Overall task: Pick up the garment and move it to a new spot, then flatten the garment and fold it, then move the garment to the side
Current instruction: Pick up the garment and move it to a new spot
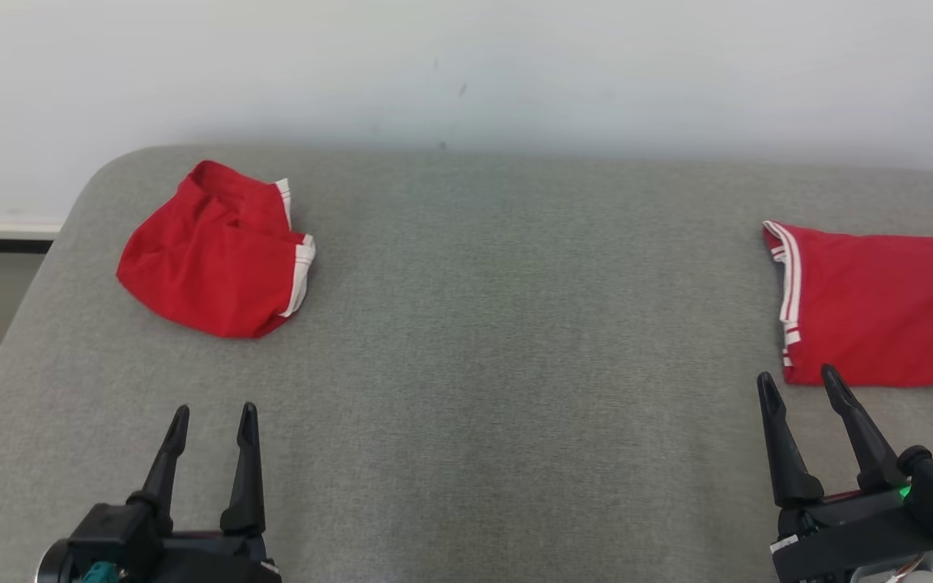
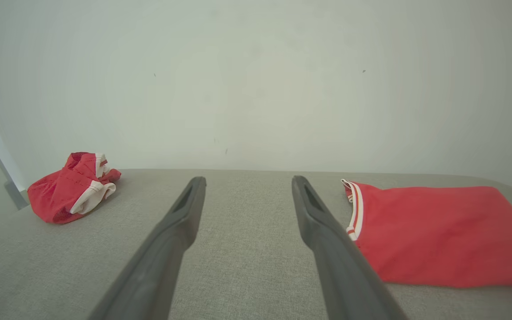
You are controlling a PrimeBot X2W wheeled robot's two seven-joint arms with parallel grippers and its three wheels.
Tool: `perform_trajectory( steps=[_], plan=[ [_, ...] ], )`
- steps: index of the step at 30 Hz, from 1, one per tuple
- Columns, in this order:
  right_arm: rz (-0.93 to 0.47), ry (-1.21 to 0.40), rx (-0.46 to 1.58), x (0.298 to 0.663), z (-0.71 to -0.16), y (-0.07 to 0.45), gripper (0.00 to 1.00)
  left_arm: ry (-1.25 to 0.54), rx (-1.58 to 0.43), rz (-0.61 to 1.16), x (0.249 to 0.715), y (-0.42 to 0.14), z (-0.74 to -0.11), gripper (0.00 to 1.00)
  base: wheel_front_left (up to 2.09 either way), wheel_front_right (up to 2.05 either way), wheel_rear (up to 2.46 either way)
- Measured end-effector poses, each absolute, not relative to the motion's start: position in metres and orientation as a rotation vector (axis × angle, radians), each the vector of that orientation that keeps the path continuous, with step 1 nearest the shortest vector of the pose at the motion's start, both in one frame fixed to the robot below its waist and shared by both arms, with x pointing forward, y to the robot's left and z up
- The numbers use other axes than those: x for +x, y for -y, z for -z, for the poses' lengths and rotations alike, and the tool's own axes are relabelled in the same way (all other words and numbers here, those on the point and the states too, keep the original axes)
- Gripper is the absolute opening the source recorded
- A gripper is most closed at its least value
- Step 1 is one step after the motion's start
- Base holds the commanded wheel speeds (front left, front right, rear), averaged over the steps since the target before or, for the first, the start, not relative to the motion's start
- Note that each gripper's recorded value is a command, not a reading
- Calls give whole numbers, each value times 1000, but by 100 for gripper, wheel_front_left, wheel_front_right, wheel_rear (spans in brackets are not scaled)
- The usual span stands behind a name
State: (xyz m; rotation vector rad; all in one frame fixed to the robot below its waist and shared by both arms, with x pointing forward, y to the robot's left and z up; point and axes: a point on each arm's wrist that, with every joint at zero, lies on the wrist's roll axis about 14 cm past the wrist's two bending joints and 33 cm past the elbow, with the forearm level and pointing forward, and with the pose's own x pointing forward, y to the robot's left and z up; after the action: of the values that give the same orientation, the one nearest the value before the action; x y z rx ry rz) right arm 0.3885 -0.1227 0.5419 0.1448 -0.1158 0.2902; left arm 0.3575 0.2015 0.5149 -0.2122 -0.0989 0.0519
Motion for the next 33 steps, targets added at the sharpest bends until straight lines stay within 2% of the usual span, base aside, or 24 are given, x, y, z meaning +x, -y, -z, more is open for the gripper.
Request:
perform_trajectory(
  steps=[23, 27, 33],
  plan=[
    [-543, 110, 198, 424, -535, 32, 100, 116, -171, -223, 356, -261, -521, 100, 0, 0, 0],
    [-566, 115, 199, 433, -533, 23, 100, 144, -153, -215, 370, -268, -531, 100, 0, 0, 0],
    [-595, 130, 216, 451, -529, 11, 100, 173, -109, -167, 416, -279, -559, 100, 0, 0, 0]
  ],
)
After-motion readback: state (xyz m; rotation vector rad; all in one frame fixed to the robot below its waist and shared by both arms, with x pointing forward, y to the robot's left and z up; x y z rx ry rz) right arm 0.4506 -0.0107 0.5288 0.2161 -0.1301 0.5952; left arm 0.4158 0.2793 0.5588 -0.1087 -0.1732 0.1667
